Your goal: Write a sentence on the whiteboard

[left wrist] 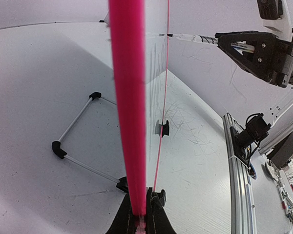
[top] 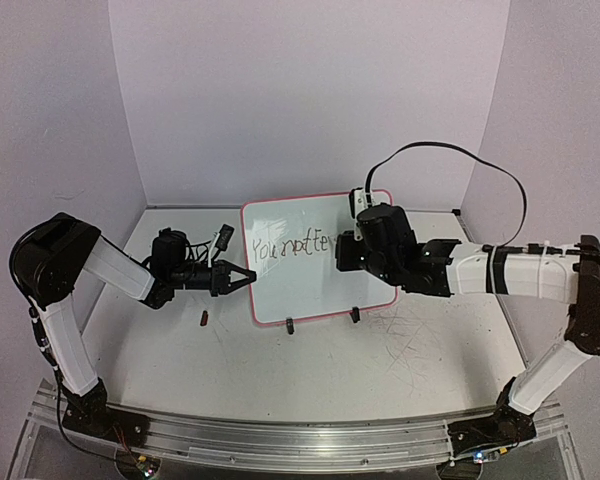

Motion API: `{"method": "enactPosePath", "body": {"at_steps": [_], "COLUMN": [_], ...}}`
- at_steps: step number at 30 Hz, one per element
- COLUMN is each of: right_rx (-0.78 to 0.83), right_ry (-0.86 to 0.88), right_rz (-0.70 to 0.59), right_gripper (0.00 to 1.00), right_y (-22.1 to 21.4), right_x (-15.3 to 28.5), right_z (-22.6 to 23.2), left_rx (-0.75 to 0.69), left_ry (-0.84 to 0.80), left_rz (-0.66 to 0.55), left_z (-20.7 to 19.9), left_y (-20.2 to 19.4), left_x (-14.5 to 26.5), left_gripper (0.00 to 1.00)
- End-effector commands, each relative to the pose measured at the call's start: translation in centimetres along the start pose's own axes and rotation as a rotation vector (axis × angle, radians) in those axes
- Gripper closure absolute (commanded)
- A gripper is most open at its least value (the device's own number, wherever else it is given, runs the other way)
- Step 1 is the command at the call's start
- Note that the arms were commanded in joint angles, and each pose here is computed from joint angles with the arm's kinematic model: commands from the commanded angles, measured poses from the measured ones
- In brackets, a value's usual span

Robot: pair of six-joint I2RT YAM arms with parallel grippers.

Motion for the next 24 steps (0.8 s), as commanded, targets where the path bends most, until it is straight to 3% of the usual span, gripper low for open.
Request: {"method": "enactPosePath", "body": {"at_steps": [1,24], "right_rx": [-0.017,-0.032], "right_ry": [0.005,-0.028], "right_rz": [-0.049,0.022], "right_gripper": [1.0,1.0], "right_y": [1.6,-1.0], "right_x": [-0.2,0.5], "right_z": [0.5,-0.6], "left_rx": [-0.04,-0.037], "left_ry": [0.056,0.056], "left_rz": [-0.013,-0.011], "left_z": [0.4,0.5], "left_y": [0.9,0.8], "left_x": [-0.2,-0.3], "left_gripper": [1.0,1.0]}}
Point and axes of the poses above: each gripper's point midway between its finger pads, its own x axis back along the fingers, its own z axis along the line the jaws close on, y = z × x, the point moved 7 cm from there along x, back along the fingers
